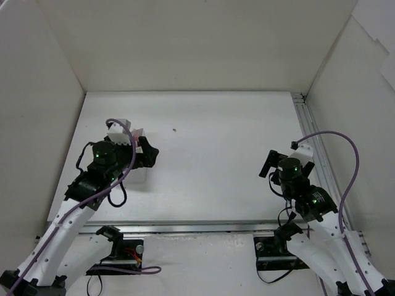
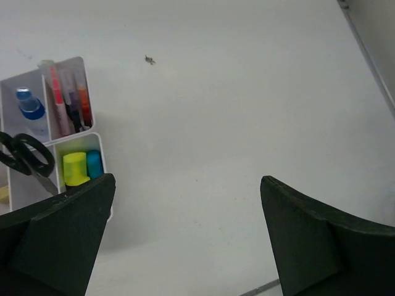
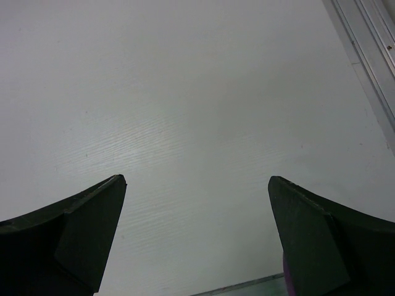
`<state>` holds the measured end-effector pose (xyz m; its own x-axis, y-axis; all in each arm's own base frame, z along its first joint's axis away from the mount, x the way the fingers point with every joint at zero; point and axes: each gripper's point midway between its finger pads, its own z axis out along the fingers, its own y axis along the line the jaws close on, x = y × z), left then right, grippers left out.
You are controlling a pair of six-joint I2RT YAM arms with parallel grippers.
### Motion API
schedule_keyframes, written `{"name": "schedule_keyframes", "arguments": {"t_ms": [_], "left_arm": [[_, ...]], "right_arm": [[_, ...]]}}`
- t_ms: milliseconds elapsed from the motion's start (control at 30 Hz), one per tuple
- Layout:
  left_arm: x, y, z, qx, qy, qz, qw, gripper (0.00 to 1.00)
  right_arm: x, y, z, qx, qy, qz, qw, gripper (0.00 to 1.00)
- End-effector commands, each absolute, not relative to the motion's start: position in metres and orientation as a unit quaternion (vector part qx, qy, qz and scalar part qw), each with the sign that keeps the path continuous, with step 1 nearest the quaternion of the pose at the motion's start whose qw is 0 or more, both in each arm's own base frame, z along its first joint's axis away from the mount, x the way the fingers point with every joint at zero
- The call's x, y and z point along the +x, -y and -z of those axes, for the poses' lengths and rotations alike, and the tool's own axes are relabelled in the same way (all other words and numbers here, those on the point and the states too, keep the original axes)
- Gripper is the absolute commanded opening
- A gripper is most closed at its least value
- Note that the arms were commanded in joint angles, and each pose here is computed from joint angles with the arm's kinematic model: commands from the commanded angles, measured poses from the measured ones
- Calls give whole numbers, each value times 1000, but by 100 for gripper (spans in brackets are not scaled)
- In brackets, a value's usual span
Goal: Sort the stationery into containers
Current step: Reset both arms
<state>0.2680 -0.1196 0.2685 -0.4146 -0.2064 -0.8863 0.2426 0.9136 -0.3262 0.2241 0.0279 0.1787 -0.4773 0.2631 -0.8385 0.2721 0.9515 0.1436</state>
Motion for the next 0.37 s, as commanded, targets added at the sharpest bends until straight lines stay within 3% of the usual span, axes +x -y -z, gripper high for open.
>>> {"name": "schedule_keyframes", "arguments": {"t_ms": [0, 333], "left_arm": [[279, 139, -267, 38, -815, 197, 544, 99], [265, 137, -271, 40, -806, 175, 564, 99]], "right_arm": [[229, -22, -207, 185, -835, -1, 519, 98], [214, -21, -212, 184, -821, -34, 539, 98]]}}
